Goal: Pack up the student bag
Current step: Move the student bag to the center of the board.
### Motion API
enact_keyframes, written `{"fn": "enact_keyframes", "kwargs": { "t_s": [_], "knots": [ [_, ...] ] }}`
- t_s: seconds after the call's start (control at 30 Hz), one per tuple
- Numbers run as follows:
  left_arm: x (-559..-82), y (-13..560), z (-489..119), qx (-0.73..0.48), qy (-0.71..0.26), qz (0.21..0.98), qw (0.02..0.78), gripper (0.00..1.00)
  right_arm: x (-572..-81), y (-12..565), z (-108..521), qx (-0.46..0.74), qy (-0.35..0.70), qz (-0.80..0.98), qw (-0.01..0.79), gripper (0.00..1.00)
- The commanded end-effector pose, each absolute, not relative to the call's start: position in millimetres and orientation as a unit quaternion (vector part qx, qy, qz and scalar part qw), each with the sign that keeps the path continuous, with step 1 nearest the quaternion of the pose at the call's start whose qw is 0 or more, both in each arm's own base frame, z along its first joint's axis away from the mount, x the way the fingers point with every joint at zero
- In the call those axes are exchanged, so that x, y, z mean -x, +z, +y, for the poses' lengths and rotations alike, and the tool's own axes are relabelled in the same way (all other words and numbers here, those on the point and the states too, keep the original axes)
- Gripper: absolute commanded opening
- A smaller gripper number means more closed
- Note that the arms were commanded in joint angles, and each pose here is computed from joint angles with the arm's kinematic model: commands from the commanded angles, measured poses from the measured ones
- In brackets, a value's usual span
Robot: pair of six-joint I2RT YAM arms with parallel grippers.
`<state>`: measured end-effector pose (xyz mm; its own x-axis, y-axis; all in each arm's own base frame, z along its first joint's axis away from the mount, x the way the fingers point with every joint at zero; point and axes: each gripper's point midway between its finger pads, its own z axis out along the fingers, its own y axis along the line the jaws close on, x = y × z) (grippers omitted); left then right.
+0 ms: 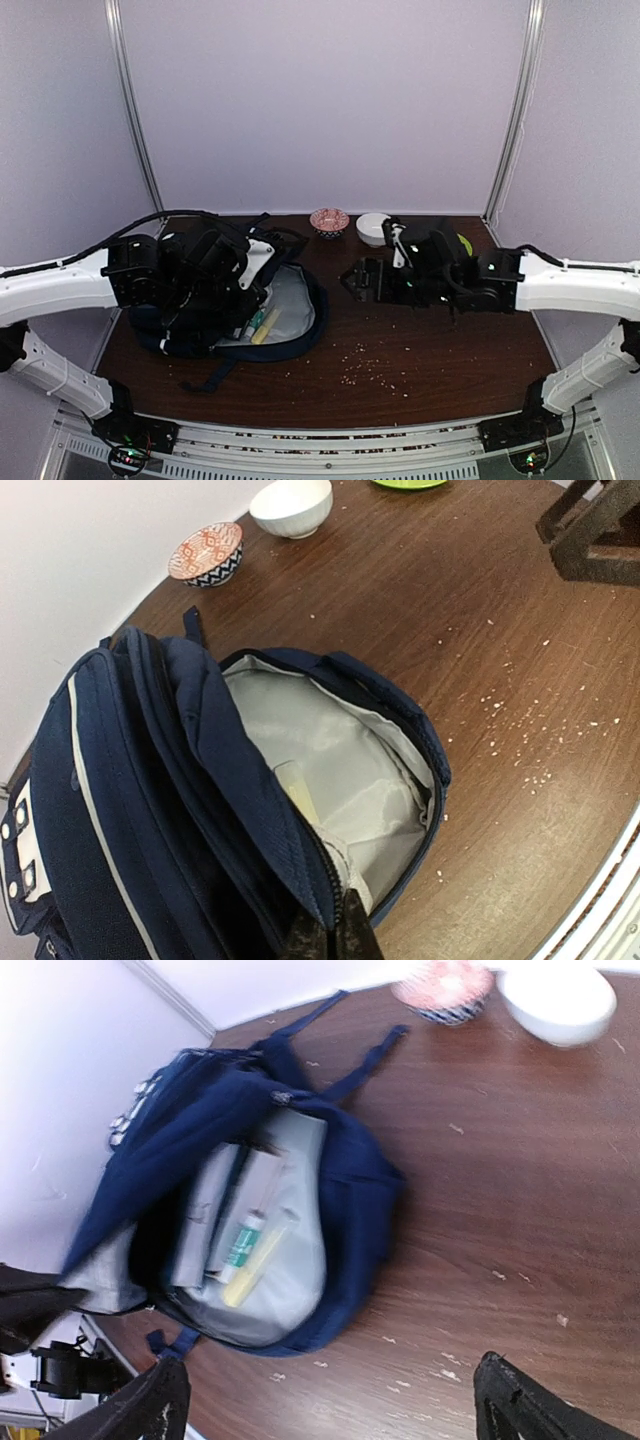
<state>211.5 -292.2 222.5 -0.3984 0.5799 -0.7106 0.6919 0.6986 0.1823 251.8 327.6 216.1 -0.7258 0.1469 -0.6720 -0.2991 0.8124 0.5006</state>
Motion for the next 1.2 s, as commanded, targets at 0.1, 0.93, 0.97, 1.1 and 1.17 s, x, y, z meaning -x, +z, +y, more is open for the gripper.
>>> {"fn": "enact_keyframes", "kwargs": {
  "t_s": [0.1,0.93,0.97,1.1,1.17],
  "knots": [
    [-227.4,245.2,-350.3,-0.366,-0.129,0.817,0.427,0.0,-239.4,176.1,321.4,0.028,0.379,0.855,0.354,0.99],
    [-200.5,235.5,-170.8,-0.108,-0.07,0.865,0.485,0.96,-303.0,116.7,405.8,0.032,0.298,0.924,0.238,0.61],
    [-201.7,236.3,-166.3,-0.099,-0.064,0.863,0.491,0.96,-304.5,110.4,407.0,0.037,0.285,0.93,0.231,0.61],
    [-204.8,246.0,-151.0,-0.069,-0.055,0.852,0.516,0.98,-316.9,81.9,402.2,0.051,0.208,0.951,0.224,0.58],
    [-205.5,251.3,-144.7,-0.054,-0.054,0.847,0.527,0.98,-319.8,61.6,391.1,0.05,0.164,0.961,0.219,0.55]
  ]
}}
